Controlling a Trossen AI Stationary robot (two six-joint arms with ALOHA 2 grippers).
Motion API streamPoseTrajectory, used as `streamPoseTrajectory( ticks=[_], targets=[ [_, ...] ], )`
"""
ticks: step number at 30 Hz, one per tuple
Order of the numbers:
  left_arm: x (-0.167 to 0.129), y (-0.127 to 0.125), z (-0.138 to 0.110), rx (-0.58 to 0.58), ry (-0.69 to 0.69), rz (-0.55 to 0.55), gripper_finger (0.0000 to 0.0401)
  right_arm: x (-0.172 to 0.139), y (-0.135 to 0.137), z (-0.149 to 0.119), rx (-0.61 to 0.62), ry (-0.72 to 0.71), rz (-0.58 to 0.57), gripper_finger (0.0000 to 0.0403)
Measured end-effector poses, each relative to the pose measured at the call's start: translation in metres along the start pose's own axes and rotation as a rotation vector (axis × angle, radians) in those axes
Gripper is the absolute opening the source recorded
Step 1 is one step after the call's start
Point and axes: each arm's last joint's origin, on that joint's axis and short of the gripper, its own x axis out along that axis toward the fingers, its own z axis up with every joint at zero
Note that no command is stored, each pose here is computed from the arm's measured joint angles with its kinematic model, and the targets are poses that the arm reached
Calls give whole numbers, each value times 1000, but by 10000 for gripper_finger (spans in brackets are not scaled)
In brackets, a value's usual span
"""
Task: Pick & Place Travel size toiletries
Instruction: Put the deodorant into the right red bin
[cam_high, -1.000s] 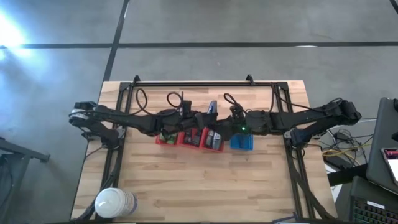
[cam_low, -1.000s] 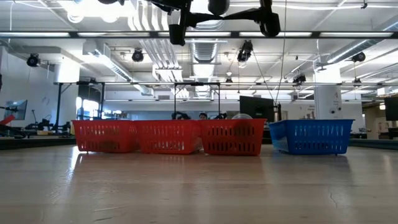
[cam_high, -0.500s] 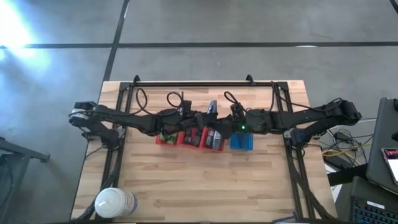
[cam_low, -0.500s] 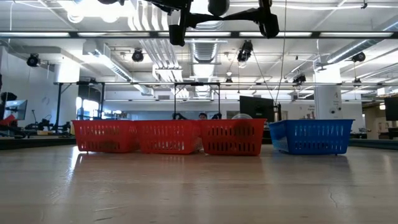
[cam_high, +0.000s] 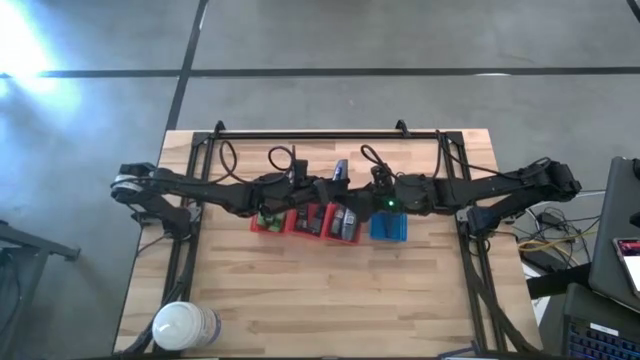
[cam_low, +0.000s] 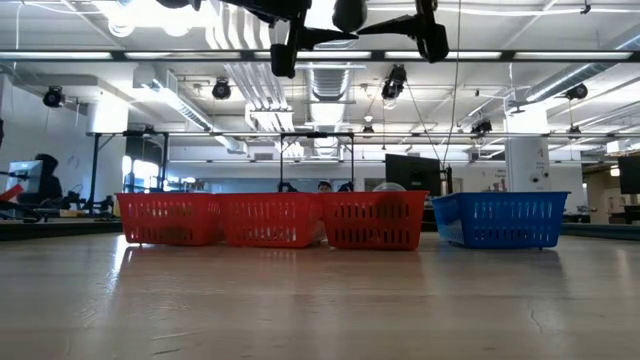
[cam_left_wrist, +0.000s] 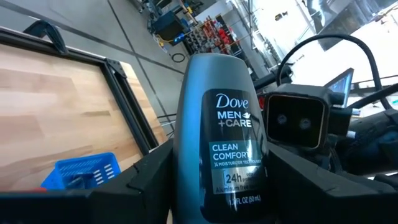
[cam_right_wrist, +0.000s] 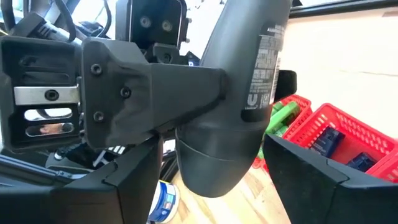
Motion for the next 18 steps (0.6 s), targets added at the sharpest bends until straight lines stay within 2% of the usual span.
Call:
streamPoseTrajectory(
  ticks=[7,18],
  targets=[
    [0,1,1,0,-4,4,217,0,0,1,-4,-18,-8,297],
    [2,3,0,1,1,10,218,20,-1,-8,-8,0,9,318]
  ],
)
